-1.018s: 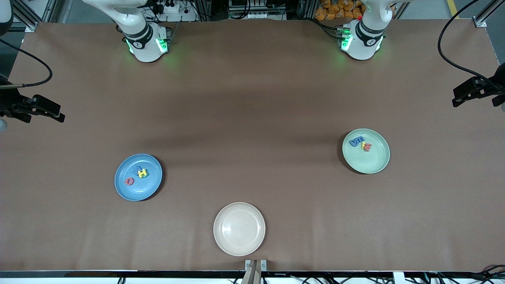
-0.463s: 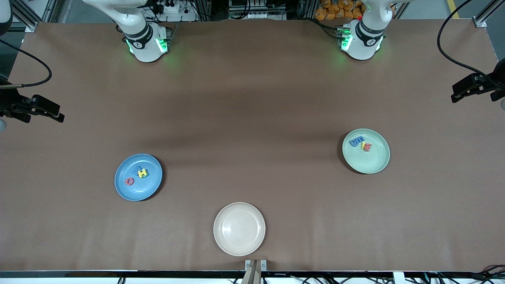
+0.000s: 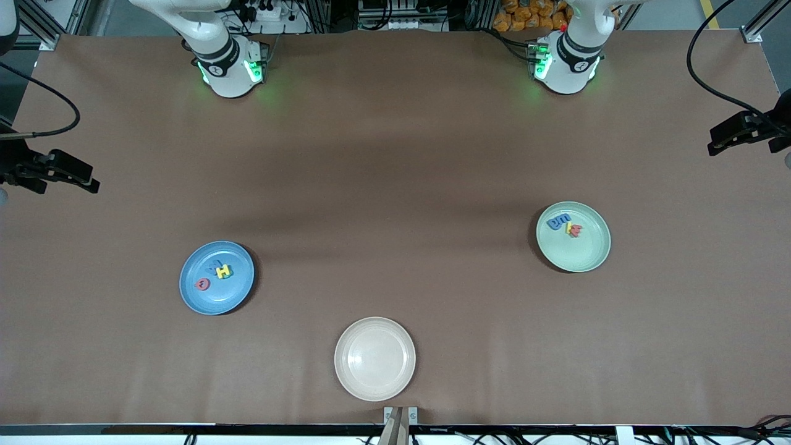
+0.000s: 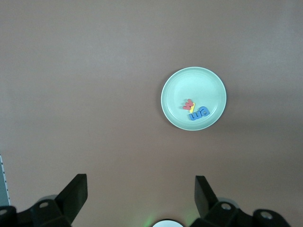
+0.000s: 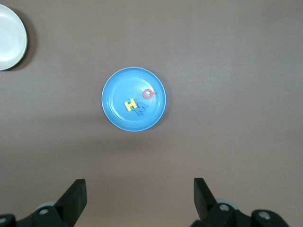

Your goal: Sort uppercase to blue plate, lowercase to green plate

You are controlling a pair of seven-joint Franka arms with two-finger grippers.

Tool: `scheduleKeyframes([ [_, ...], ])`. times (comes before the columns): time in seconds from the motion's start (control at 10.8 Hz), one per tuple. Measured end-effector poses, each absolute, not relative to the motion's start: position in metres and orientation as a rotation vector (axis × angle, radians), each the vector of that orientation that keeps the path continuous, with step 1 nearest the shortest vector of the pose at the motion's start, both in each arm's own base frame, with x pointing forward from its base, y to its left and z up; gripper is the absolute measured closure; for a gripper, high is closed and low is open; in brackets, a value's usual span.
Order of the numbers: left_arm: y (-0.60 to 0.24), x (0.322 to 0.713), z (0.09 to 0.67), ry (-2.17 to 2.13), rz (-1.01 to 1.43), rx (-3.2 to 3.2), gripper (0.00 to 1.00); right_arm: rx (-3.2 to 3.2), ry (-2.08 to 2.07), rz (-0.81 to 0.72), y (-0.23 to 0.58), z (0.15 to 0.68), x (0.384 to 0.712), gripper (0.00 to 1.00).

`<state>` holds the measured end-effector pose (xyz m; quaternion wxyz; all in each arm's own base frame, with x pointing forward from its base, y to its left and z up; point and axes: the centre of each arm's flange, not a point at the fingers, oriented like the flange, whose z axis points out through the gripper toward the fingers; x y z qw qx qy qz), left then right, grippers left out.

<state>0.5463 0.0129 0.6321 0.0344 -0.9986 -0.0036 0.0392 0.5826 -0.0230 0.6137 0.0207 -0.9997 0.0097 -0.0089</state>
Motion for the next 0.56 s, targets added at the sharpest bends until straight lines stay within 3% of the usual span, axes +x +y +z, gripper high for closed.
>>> scheduleKeyframes([
  [0.56,0.01,0.555,0.603,-0.008,0.112,-3.107,0.0,-3.103,-0.045,-0.049,-0.03,0.621,0.58,0.0],
])
